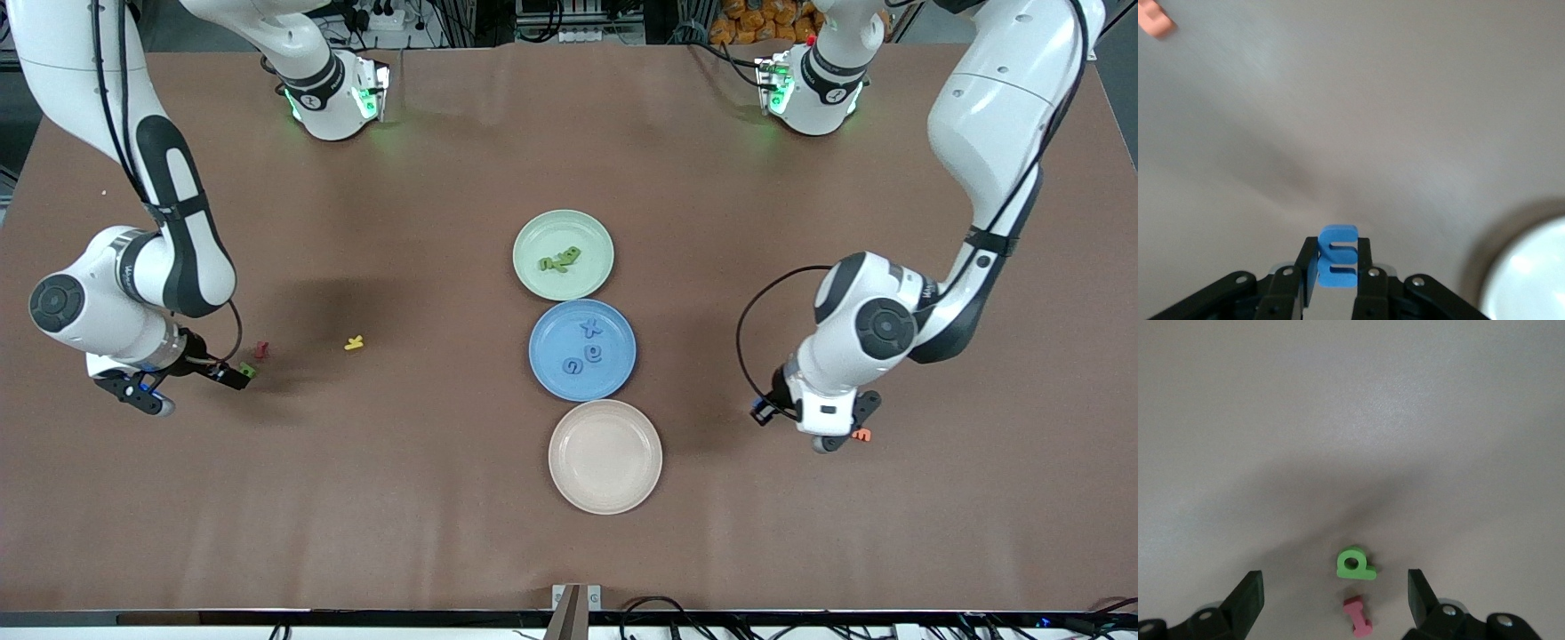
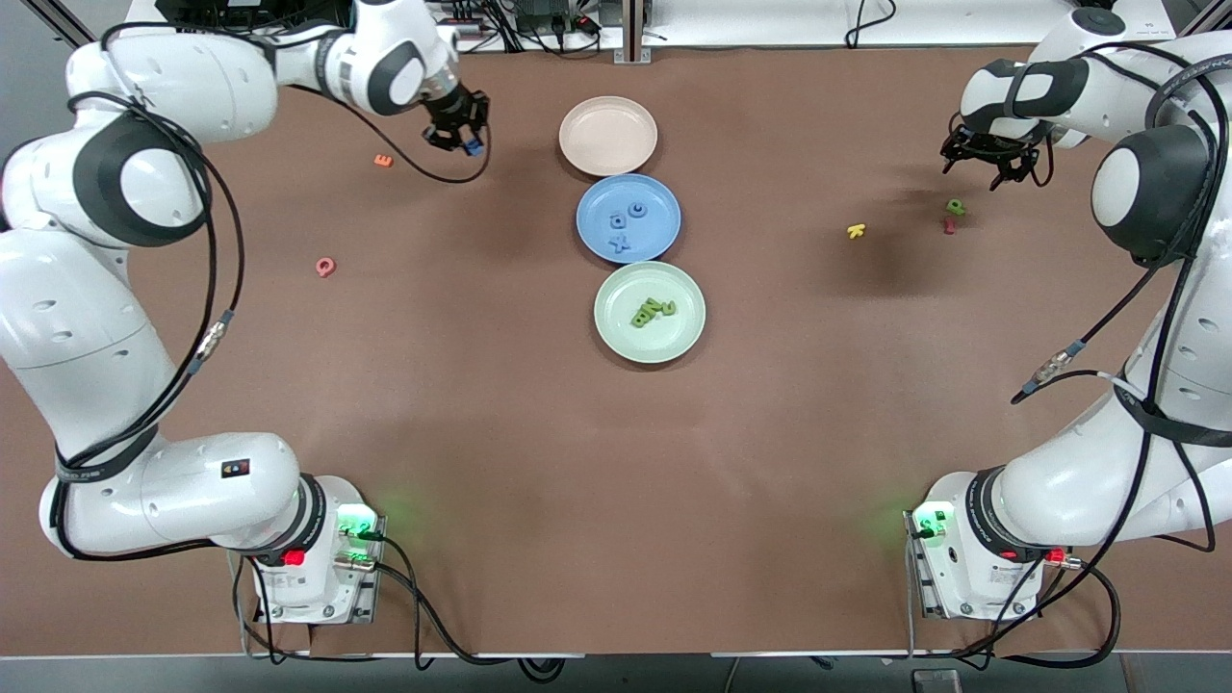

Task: Sort letters by color into matching plates
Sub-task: 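Carry blue E toward the blue plate while the right gripper lowers to p, then release blue E on the blue plate while the right gripper grasps p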

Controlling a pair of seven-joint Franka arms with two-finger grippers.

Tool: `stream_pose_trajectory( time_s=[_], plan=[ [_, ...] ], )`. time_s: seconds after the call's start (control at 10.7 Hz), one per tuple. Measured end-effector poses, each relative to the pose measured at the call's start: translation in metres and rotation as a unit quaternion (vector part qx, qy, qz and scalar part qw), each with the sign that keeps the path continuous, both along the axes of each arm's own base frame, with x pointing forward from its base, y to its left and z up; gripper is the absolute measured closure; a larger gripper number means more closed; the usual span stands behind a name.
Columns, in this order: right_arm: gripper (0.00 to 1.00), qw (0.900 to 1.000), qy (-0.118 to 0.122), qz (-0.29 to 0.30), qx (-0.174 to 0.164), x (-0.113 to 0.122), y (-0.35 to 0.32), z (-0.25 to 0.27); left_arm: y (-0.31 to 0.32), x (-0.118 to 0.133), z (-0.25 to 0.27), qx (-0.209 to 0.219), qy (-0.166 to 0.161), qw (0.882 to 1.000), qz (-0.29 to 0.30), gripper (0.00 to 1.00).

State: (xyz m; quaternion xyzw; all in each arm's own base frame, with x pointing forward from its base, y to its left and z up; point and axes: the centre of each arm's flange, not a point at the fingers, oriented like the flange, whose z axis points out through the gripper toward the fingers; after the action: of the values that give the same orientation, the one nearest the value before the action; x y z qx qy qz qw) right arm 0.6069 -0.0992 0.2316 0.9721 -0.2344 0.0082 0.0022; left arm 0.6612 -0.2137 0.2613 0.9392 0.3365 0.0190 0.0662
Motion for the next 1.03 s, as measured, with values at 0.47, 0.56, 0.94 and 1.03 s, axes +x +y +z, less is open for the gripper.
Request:
stream_pose_trajectory(
  time_s=[0.47,0.56,0.94,1.03],
  plan=[
    [0.07,0.999,-0.037,-0.011,-0.008,-0.03,-0.01,-0.043,-0.155,-0.056,0.02,-0.022,-0.008,1.0,-0.02,0.72],
    [0.09,0.999,-0.035,-0.011,-0.011,-0.035,-0.009,-0.05,-0.179,-0.066,0.023,-0.029,-0.012,0.999,-0.028,0.72],
    [0.17,0.999,-0.035,-0.024,-0.004,-0.037,-0.01,-0.054,-0.251,-0.105,0.018,-0.074,-0.039,0.994,-0.07,0.72],
    [0.2,0.999,-0.036,-0.026,-0.003,-0.037,-0.01,-0.054,-0.261,-0.112,0.015,-0.083,-0.044,0.993,-0.077,0.72]
  ],
)
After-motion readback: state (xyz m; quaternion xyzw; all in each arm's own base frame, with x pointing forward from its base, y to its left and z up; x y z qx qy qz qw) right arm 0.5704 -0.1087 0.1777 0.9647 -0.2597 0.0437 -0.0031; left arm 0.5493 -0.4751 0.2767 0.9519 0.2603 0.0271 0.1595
